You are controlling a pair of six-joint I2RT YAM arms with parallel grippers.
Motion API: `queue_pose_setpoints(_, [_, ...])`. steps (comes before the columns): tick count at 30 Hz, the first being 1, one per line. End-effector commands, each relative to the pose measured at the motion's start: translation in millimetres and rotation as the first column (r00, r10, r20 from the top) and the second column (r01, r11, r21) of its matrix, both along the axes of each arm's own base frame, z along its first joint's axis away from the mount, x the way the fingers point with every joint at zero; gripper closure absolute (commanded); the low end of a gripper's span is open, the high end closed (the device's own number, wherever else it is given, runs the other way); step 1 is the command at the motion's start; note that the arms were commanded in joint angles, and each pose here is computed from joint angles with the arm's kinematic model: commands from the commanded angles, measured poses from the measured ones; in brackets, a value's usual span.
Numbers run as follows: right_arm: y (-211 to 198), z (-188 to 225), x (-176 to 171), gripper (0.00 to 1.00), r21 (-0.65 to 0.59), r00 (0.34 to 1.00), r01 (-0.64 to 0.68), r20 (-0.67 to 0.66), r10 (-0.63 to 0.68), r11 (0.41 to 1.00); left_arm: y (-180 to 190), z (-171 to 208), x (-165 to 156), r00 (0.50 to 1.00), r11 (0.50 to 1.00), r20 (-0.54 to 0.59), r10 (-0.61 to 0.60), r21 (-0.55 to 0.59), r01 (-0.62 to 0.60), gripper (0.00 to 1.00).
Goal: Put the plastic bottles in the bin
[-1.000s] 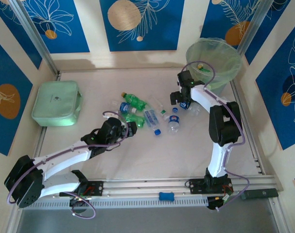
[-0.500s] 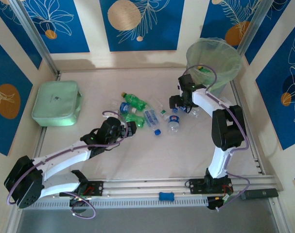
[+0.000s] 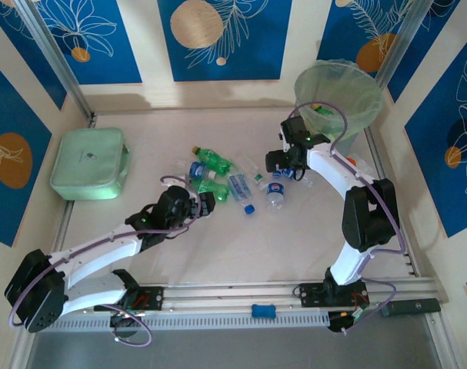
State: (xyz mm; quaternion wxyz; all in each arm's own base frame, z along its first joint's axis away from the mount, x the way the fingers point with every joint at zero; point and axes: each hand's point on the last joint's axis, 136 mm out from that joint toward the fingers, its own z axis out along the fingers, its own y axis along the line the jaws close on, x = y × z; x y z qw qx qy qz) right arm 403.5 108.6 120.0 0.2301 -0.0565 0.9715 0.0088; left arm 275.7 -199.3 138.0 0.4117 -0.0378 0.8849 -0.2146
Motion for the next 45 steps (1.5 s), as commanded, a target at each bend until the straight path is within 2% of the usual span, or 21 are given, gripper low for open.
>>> queue_pose_setpoints(1, [-20.9, -1.6, 0.8, 0.02, -0.080, 1.000, -0.021, -0.014, 0.020, 0.997, 6.7, -3.0, -0.1, 1.000, 1.000, -0.006, 0.019, 0.001, -0.019, 0.01])
queue_pose_setpoints(9, [-40.5, -24.0, 4.3, 0.08, -0.163, 0.997, -0.038, -0.067, 0.027, 0.986, 7.5, -1.0, -1.0, 1.000, 1.000, -0.004, 0.017, 0.002, -0.017, 0.01])
queue_pose_setpoints(18, [-44.7, -50.7, -1.3, 0.09, -0.153, 0.987, -0.037, -0.161, 0.012, 0.988, 13.3, -0.9, -4.2, 1.000, 1.000, 0.004, 0.029, 0.004, -0.029, 0.01])
queue_pose_setpoints(24, [-21.2, -43.5, -17.7, 0.18, -0.072, 0.978, -0.032, -0.209, 0.016, 0.997, 11.9, -0.2, -3.6, 1.000, 1.000, 0.007, 0.025, -0.004, -0.025, 0.01])
queue_pose_setpoints(30, [7.6, -13.7, -33.0, 0.18, -0.050, 0.984, -0.082, -0.159, 0.073, 0.995, 9.8, -0.6, -2.7, 1.000, 1.000, 0.006, 0.020, -0.008, -0.020, 0.01])
queue_pose_setpoints(38, [-31.7, -1.2, 1.5, 0.14, -0.225, 0.998, -0.053, -0.031, 0.047, 0.973, 8.1, 2.4, -2.2, 1.000, 1.000, 0.010, 0.015, -0.017, -0.015, 0.01])
queue_pose_setpoints(45, [-45.0, -12.0, 31.9, 0.12, -0.345, 0.994, -0.093, 0.028, 0.109, 0.934, 11.8, 4.3, -4.4, 1.000, 1.000, 0.012, 0.022, -0.012, -0.022, 0.01])
